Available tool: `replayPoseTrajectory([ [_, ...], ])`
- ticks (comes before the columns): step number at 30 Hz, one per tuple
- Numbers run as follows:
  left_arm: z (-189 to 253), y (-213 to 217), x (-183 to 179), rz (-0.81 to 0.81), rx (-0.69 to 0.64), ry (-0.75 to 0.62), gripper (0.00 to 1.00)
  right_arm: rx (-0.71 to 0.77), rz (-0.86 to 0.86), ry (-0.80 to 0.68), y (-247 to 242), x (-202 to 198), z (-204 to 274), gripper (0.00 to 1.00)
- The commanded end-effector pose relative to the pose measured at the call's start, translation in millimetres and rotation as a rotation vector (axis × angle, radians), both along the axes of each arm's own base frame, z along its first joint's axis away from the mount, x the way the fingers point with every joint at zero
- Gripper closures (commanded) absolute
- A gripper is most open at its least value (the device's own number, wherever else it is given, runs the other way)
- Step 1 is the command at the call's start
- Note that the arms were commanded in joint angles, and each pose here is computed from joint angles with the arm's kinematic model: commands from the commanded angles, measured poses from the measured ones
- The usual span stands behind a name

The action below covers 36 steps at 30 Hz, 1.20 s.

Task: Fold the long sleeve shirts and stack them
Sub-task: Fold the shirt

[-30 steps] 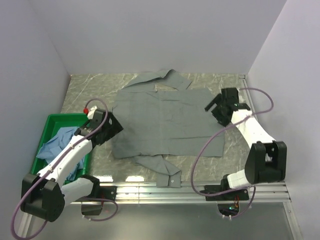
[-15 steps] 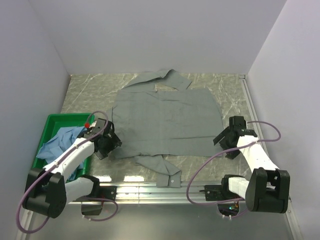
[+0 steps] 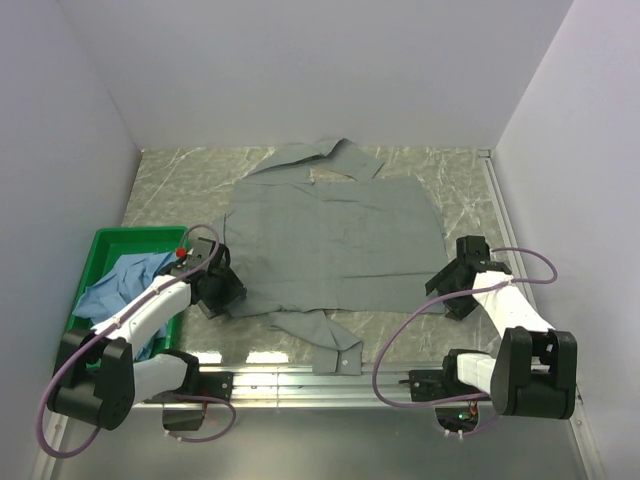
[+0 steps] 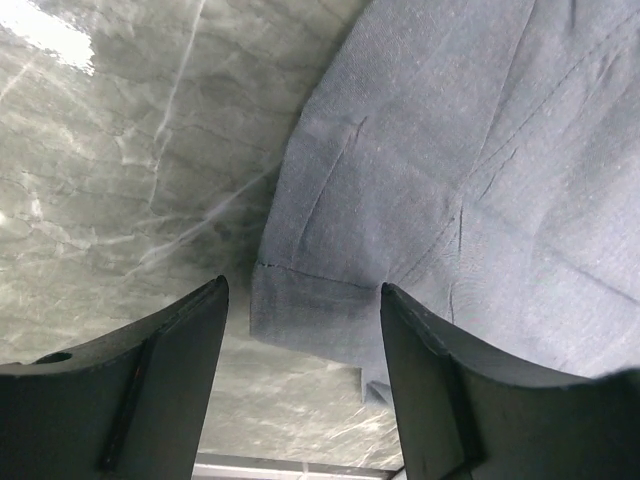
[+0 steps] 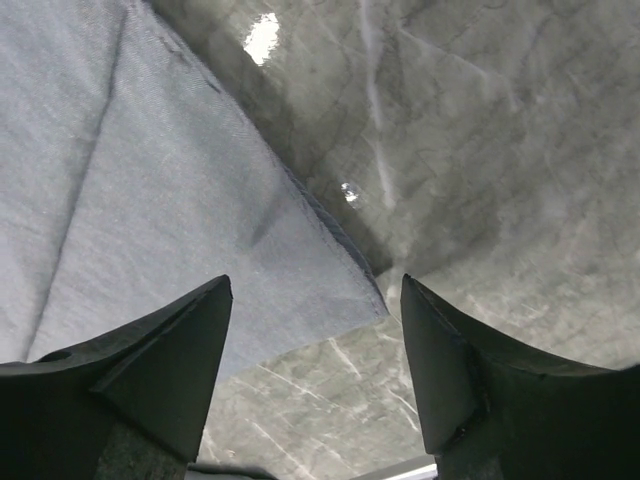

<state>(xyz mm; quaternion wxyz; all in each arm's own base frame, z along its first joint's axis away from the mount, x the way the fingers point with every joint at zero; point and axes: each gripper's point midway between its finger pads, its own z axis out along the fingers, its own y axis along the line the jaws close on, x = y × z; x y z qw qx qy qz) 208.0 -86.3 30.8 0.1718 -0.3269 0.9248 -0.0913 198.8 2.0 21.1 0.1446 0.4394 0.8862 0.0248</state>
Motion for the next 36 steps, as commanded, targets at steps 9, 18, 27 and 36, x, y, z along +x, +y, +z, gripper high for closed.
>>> replayPoseTrajectory([
  [9, -7, -10, -4, -0.06, -0.051, 0.011, 0.37, 0.03, -0.009, -0.01, 4, 1, -11, 0.4],
  [18, 1, -9, -1, -0.068, -0.039, -0.008, 0.77, 0.014, 0.007, -0.023, 2, 4, -1, 0.88],
  [27, 34, 2, -1, -0.066, 0.013, -0.038, 0.99, -0.076, 0.059, -0.011, -13, 3, 26, 1.0],
  [36, 71, 11, -2, -0.093, 0.065, -0.051, 0.94, -0.126, 0.105, -0.075, -20, 14, 75, 1.0],
])
